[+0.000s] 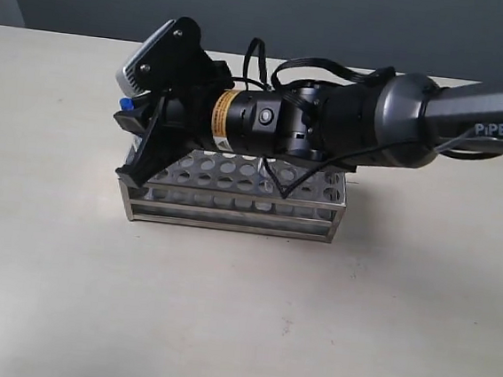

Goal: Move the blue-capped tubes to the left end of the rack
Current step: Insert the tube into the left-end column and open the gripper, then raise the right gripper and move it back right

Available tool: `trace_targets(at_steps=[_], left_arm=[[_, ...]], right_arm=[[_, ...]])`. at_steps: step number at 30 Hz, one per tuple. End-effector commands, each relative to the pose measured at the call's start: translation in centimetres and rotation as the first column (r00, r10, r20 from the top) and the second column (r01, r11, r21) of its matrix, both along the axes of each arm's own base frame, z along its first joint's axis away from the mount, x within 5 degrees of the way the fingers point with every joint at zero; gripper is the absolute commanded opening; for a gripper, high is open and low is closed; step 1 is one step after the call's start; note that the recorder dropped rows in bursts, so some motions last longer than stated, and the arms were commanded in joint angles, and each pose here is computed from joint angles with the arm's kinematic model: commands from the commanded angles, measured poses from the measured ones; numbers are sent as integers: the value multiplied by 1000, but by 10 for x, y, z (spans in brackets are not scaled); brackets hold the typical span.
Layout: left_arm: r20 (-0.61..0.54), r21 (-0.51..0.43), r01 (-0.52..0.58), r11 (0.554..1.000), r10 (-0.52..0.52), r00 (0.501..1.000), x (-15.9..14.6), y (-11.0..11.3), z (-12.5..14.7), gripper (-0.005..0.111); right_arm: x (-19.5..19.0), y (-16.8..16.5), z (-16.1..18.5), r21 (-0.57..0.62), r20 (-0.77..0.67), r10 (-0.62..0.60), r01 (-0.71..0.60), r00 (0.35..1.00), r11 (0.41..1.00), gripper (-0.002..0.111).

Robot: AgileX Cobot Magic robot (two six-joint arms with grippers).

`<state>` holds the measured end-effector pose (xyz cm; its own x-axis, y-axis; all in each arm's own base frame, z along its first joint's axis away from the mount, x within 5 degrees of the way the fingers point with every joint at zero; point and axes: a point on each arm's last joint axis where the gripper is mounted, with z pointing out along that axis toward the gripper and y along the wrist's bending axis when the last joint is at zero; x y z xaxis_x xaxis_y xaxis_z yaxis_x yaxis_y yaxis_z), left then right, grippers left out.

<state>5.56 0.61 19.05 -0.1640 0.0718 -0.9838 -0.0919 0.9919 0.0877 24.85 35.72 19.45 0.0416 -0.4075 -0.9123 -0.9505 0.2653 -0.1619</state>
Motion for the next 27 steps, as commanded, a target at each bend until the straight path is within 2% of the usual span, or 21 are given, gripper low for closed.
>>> trace_targets(at_steps=[1, 8, 10, 12, 21, 24, 27], left_arm=[[12, 0, 4, 1000, -4, 1000, 0, 0, 2, 1], [12, 0, 4, 1000, -4, 1000, 0, 0, 2, 1], [12, 0, 4, 1000, -4, 1000, 0, 0, 2, 1], [12, 0, 4, 1000, -4, 1000, 0, 0, 2, 1], [12, 0, 4, 1000, -4, 1000, 0, 0, 2, 1], [12, 0, 4, 1000, -4, 1000, 0, 0, 2, 1], [12, 0, 4, 1000, -4, 1000, 0, 0, 2, 1]], right_arm=[[2, 1, -18, -20, -35, -3, 2, 999, 1000, 0], [7, 3, -51, -52, -127, -64, 58, 990, 997, 3], [7, 3, -50, -49, -127, -65, 59, 990, 997, 26], [7, 1, -44, -49, -119, -74, 68, 990, 996, 41], [5, -26, 54, 2, 32, -178, 178, 984, 984, 41], [8, -45, 71, 19, 46, -225, 225, 973, 974, 40], [18, -70, 67, 12, 13, -298, 298, 954, 954, 38]])
